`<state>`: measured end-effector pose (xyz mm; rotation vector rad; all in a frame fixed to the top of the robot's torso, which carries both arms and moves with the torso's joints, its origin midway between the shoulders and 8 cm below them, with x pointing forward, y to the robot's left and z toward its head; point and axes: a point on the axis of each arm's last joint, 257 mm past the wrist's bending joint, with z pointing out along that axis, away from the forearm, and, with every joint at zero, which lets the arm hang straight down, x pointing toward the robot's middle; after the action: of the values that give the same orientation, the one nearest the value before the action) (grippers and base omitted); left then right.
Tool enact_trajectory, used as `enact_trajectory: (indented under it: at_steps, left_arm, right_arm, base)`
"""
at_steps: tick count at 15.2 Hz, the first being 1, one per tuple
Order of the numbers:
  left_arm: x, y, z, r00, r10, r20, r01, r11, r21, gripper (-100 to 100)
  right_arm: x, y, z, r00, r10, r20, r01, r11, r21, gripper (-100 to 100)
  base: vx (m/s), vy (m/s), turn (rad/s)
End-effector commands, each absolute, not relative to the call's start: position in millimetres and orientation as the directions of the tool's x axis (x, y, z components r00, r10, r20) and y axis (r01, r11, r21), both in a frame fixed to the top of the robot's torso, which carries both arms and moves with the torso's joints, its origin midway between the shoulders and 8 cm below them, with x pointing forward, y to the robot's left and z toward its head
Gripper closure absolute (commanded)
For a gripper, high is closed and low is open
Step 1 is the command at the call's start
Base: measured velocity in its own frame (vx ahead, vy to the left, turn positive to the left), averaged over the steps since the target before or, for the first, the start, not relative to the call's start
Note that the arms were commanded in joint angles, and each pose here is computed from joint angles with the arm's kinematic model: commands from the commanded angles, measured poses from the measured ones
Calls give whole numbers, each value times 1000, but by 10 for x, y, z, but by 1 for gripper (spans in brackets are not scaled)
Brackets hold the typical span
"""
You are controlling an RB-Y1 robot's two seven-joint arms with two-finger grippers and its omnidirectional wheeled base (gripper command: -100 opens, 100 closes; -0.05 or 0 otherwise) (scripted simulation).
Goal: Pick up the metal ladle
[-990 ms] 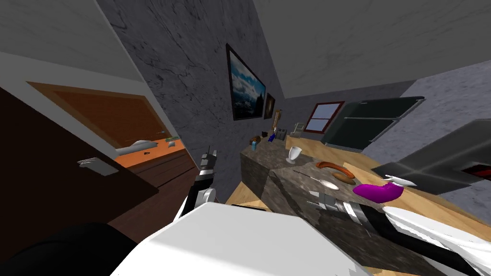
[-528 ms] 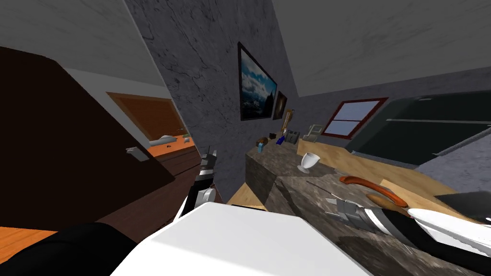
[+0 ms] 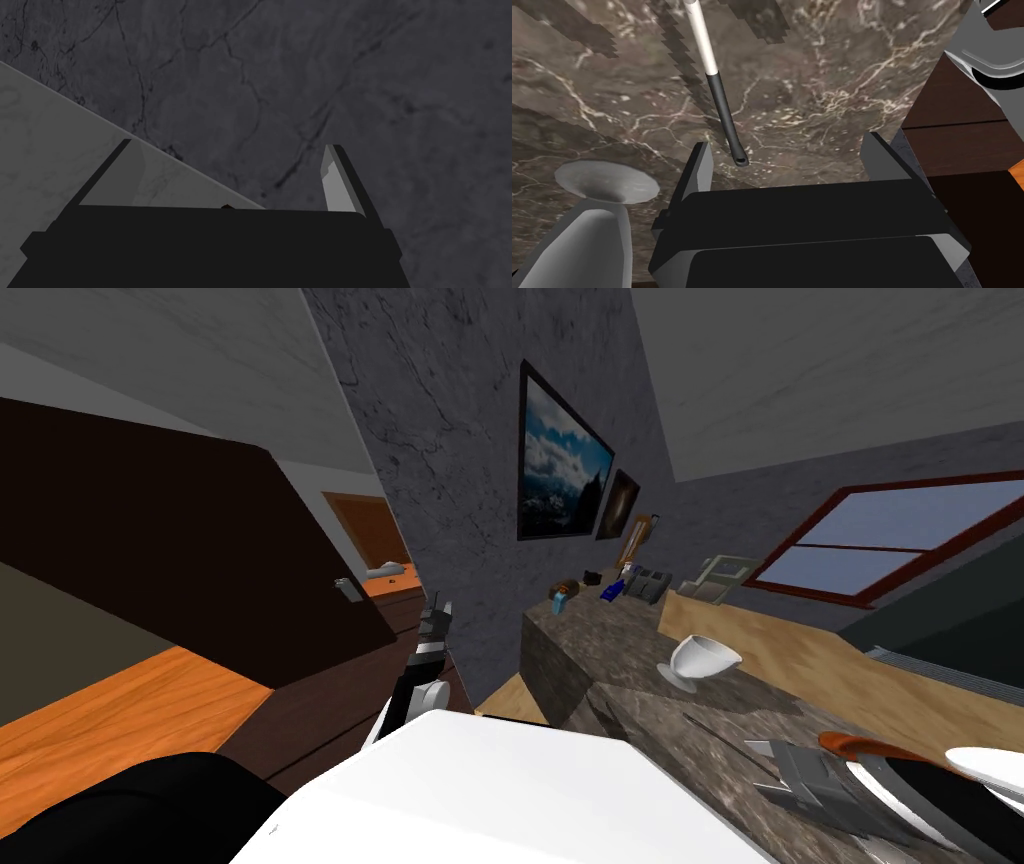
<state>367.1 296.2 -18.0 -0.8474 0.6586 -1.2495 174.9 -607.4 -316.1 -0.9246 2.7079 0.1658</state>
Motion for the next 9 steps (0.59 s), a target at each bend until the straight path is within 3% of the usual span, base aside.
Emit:
enact_trajectory:
  at_steps: [1,5,9]
  left_arm:
    - [3671,2962,-180,209,-978,21,535,96,-839,0]
    - [3671,2963,-180,209,-978,21,535,96,-839,0]
    - [3671,2962,-180,209,-978,21,535,96,-839,0]
  right_arm:
    - [1477,-6219,-3206,-784,-578,-227,-600,799,36,-100]
    - [1273,-6279,-3251,-799,-572,-185,-590,806,54,-100]
    - [1183,-6253,-3394,-805,-563,-186,-580,813,53,-100]
  base:
    - [70,-116,283]
    - [19,-72,89]
    - [-9,-17,91]
